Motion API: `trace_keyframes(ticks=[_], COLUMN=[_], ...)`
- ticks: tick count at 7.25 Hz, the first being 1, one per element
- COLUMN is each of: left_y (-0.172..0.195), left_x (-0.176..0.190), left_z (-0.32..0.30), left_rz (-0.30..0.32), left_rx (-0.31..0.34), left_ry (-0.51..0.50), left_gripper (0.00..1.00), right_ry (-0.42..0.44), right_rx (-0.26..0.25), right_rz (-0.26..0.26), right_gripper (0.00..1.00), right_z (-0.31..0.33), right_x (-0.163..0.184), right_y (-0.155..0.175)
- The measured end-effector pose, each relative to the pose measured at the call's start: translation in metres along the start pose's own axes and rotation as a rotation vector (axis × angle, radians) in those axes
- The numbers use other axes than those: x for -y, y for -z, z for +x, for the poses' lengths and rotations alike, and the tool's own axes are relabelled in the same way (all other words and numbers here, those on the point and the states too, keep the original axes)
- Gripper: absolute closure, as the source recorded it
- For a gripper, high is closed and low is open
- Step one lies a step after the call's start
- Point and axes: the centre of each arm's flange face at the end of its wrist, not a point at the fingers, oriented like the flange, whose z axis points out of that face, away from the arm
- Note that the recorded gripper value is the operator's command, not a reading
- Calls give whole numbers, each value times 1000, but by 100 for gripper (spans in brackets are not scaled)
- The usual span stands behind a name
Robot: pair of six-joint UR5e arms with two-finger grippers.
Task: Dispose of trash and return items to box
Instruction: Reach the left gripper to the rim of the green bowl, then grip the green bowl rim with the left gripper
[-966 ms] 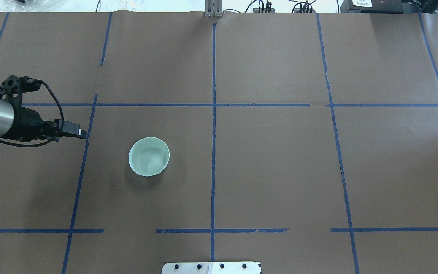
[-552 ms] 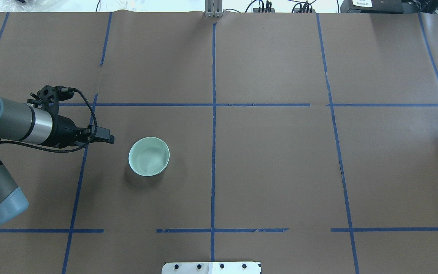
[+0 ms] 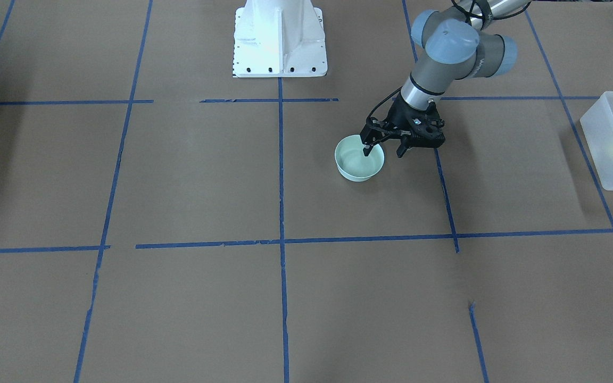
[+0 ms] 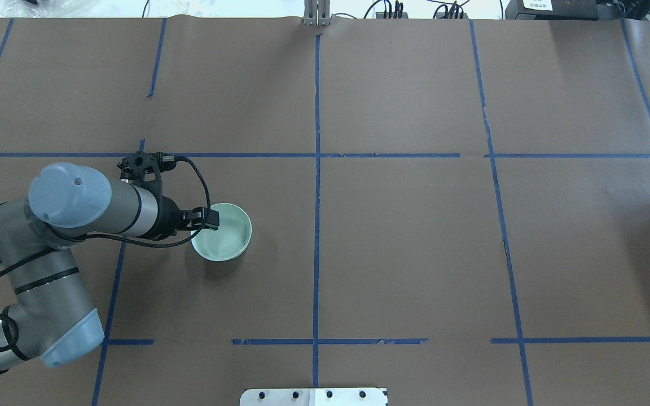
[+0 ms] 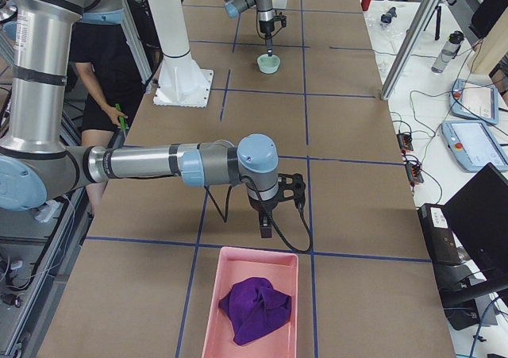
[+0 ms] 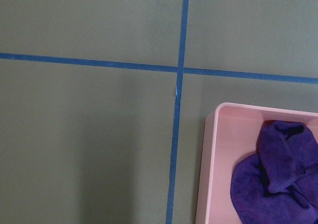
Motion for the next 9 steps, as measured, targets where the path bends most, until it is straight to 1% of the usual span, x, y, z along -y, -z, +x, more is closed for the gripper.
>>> trace_keyframes(ticks=[1,2,3,4,6,7,8,9], left_y=[-6,-11,-15,-18,-20,-16,-6,16], left_x=[-5,-6,-6,-6,-7,-6,-5,1], left_z=[3,2,-1,-2,-2,1,5,9], left_rz=[-1,-2,-4,-8,-20,-22,-26,-37], left_rx=[18,31,40,53,83,83,73,69], left_ry=[1,4,6,10,17,17,17,28], left_gripper=[34,60,98,100,100,100,100,100], right_ry=[9,12,15,20,28,29,29,28], right_rx=[5,8,13,17,20,20,19,17], right_rz=[3,6,7,5,-6,-11,-13,-13], right_gripper=[0,0,0,0,0,0,0,0], right_z=[-5,-8,-11,-14,-20,-21,-21,-20], right_x=[5,8,10,10,11,11,11,11], right_y=[1,2,2,2,-3,-5,-6,-6])
